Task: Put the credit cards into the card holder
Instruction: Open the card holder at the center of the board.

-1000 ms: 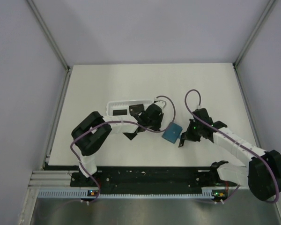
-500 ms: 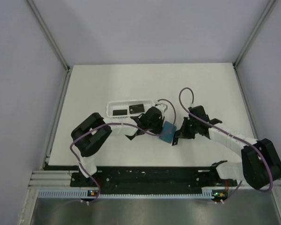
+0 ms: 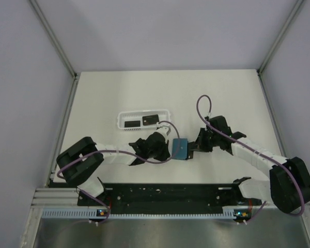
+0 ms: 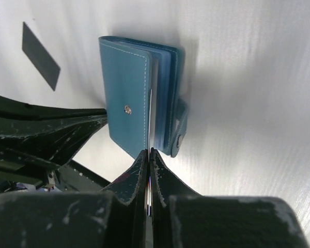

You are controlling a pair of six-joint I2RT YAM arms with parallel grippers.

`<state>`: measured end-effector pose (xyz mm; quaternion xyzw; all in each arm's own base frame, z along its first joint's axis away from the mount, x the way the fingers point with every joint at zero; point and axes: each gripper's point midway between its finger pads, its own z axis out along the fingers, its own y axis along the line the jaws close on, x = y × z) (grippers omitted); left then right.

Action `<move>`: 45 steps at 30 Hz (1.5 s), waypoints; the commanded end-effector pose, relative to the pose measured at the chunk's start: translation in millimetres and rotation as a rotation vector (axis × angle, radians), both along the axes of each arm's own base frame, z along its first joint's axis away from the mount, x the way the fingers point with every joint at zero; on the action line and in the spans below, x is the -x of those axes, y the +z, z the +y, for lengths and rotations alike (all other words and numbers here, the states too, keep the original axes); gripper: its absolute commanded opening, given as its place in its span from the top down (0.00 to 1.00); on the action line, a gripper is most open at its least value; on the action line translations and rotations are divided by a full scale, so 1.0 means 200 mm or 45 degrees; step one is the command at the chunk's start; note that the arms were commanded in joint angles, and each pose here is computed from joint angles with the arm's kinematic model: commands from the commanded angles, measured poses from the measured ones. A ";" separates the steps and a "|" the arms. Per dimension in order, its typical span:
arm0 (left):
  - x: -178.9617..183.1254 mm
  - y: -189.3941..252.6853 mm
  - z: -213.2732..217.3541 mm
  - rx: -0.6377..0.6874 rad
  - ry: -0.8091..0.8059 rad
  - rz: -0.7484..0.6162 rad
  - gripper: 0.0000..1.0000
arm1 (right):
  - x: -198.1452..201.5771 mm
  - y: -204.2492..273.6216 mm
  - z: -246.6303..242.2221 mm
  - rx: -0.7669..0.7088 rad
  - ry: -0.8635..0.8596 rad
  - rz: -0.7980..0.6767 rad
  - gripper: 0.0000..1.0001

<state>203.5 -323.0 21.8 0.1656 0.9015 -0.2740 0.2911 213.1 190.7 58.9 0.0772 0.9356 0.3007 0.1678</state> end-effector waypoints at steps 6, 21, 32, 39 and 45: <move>0.03 -0.03 0.12 -0.105 0.080 0.014 1.00 | 0.00 0.06 0.06 -0.084 0.071 -0.093 1.00; 0.03 -0.01 0.16 -0.107 0.114 -0.004 1.00 | -0.07 0.27 0.24 -0.367 0.116 -0.252 1.00; 0.04 0.12 0.23 -0.037 0.150 -0.079 1.00 | -0.09 0.16 0.44 -0.447 0.204 -0.215 1.00; 0.05 0.07 0.25 -0.067 0.147 -0.060 1.00 | -0.12 0.18 0.55 -0.559 0.226 -0.260 1.00; 0.04 0.13 0.25 -0.036 0.155 -0.096 1.00 | -0.12 0.17 0.56 -0.603 0.196 -0.276 1.00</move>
